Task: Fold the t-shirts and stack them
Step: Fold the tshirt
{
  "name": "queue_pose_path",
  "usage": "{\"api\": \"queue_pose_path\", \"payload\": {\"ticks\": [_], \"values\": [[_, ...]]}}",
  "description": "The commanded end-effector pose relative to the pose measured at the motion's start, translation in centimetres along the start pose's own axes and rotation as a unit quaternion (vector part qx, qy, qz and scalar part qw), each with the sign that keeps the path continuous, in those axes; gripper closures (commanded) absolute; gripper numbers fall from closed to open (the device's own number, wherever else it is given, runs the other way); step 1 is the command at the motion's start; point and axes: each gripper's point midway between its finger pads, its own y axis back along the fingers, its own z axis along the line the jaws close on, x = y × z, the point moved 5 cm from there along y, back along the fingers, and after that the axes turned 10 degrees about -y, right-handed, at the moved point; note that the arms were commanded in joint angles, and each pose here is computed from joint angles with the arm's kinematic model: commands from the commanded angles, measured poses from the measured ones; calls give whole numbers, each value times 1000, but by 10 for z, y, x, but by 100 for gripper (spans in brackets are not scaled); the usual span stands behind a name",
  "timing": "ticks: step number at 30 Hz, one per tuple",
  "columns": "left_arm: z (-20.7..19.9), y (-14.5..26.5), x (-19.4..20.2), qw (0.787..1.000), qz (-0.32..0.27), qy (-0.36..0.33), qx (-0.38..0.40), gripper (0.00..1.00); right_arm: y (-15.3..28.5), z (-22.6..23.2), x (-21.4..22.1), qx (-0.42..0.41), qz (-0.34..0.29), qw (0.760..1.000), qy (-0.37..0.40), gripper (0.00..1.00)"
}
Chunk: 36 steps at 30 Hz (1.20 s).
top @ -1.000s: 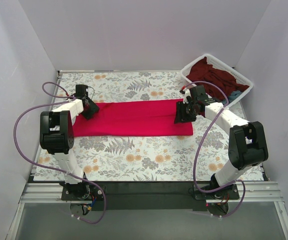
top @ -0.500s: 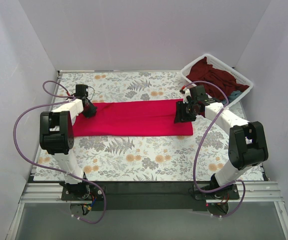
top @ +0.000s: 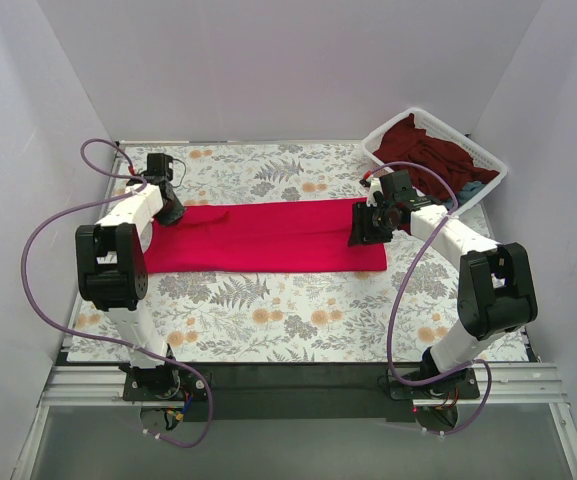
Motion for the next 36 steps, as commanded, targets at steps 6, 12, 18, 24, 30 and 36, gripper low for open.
{"api": "queue_pose_path", "payload": {"ticks": [6,12,18,24,30,36], "values": [[13,2,-4,998,8,-22,-51,100,1,5,-4,-14,-10,1000,13,45],[15,-11,2,997,20,-27,-66,98,1,4,-2,-14,-8,1000,13,45],[10,-17,-11,998,-1,-18,-67,94,0,4,-2,-14,-7,1000,14,45],[-3,-20,-30,999,-32,-2,-39,85,0,4,-1,-13,-7,1000,15,45],[-4,-17,-35,999,-39,0,-34,59,2,3,-1,-12,-10,1000,15,45],[-11,18,-35,997,-70,20,-16,48,1,4,-2,-12,-9,1000,14,45]]}}
